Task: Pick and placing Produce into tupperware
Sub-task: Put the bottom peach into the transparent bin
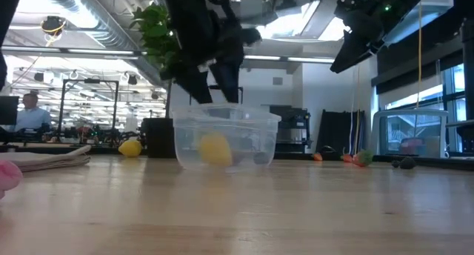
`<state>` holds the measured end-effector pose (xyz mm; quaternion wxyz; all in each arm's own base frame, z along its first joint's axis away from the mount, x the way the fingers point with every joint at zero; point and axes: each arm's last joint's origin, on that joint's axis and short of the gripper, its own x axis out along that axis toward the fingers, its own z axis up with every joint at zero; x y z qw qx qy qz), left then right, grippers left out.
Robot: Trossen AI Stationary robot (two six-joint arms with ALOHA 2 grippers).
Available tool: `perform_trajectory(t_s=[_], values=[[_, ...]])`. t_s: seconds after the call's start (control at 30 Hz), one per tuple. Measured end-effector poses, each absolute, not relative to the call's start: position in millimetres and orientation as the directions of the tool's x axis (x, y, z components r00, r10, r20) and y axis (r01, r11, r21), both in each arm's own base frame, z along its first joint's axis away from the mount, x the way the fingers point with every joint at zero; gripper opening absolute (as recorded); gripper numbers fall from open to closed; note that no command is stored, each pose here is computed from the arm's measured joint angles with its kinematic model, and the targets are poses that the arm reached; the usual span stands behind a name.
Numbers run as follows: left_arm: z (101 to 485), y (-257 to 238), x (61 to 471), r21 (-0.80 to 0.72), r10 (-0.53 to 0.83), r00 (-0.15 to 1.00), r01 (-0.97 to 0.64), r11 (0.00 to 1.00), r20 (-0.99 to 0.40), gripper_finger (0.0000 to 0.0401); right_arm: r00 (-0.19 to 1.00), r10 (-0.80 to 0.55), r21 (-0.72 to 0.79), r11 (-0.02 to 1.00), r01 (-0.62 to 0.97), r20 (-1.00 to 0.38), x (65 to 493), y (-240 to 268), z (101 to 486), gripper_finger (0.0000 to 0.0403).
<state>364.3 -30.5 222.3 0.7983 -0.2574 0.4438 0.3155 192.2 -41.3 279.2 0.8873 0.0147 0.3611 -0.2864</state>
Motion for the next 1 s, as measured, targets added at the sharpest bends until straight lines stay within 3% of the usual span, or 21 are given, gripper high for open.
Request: perform_trajectory(t_s=[0.13, 0.33, 0.53, 0.77, 1.0], values=[[242, -56, 355, -0.200, 0.205, 0.479, -0.664, 0.721, -0.853, 0.0242, 0.575, -0.498, -0.181, 0.836, 0.519, -0.649, 192, -41, 279, 0.0197], [254, -107, 343, -0.392, -0.068, 0.529, -0.530, 0.752, -0.846, 0.0238, 0.575, -0.498, -0.183, 0.836, 0.517, -0.649, 192, -41, 279, 0.0197], [251, -160, 336, -0.470, -0.182, 0.570, -0.412, 0.781, -0.801, 0.0232, 0.575, -0.498, -0.181, 0.836, 0.518, -0.649, 192, -41, 279, 0.0197], [238, -201, 310, -0.489, -0.204, 0.476, -0.613, 0.620, -0.856, 0.0219, 0.576, -0.497, -0.177, 0.835, 0.521, -0.649, 192, -41, 279, 0.0197], [204, -221, 304, -0.370, -0.161, 0.362, -0.640, 0.673, -0.918, 0.0199, 0.583, -0.498, -0.173, 0.835, 0.523, -0.642, 193, -41, 280, 0.0197]])
